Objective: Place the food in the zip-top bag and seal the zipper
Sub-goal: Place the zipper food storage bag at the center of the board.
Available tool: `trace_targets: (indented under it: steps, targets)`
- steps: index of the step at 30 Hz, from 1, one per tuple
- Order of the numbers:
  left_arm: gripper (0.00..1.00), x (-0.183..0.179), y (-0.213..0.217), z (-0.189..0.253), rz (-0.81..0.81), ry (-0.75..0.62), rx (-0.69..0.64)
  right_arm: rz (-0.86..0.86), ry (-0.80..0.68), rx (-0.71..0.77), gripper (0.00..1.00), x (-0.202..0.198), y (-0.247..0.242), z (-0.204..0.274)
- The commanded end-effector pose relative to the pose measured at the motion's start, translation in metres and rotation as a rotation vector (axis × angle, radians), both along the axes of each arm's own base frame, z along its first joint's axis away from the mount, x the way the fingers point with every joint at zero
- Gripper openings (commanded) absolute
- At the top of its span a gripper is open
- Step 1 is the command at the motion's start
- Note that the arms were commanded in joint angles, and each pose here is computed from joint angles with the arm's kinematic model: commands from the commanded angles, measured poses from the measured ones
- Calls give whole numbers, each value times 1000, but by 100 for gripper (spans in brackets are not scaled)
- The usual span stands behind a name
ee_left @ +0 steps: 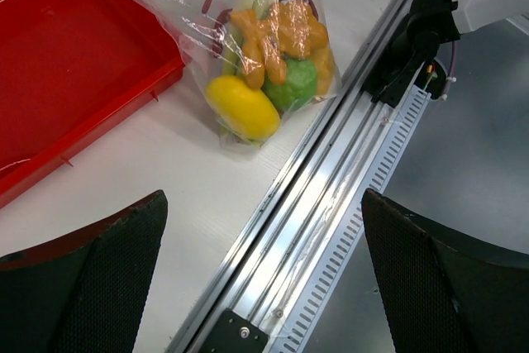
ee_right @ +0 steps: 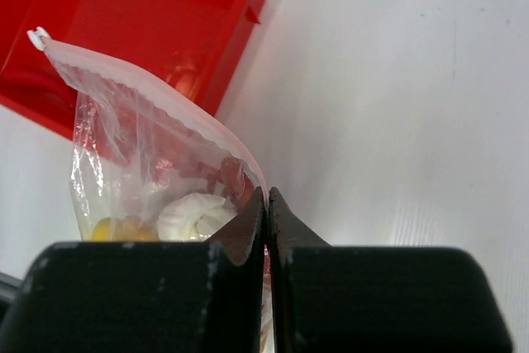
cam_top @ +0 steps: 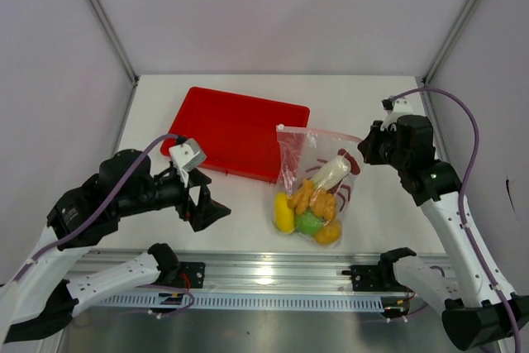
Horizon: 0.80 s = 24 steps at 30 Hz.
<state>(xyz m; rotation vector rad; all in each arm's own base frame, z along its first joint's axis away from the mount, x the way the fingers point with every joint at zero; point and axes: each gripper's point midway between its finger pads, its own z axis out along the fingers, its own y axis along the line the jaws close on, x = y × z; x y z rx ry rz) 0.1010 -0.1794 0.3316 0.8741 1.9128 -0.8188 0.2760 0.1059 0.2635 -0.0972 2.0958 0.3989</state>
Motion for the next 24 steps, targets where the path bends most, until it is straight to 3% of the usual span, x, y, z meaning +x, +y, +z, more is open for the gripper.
trace_targets:
  steps: [1,24]
  targets:
    - [99,-1,-7,1,-30,-5,-21,-40,-79,50,0,18,-8,15]
    - [100,-5,-20,-14,-98,17,-36,-374,41,87,0,63,-98,-65]
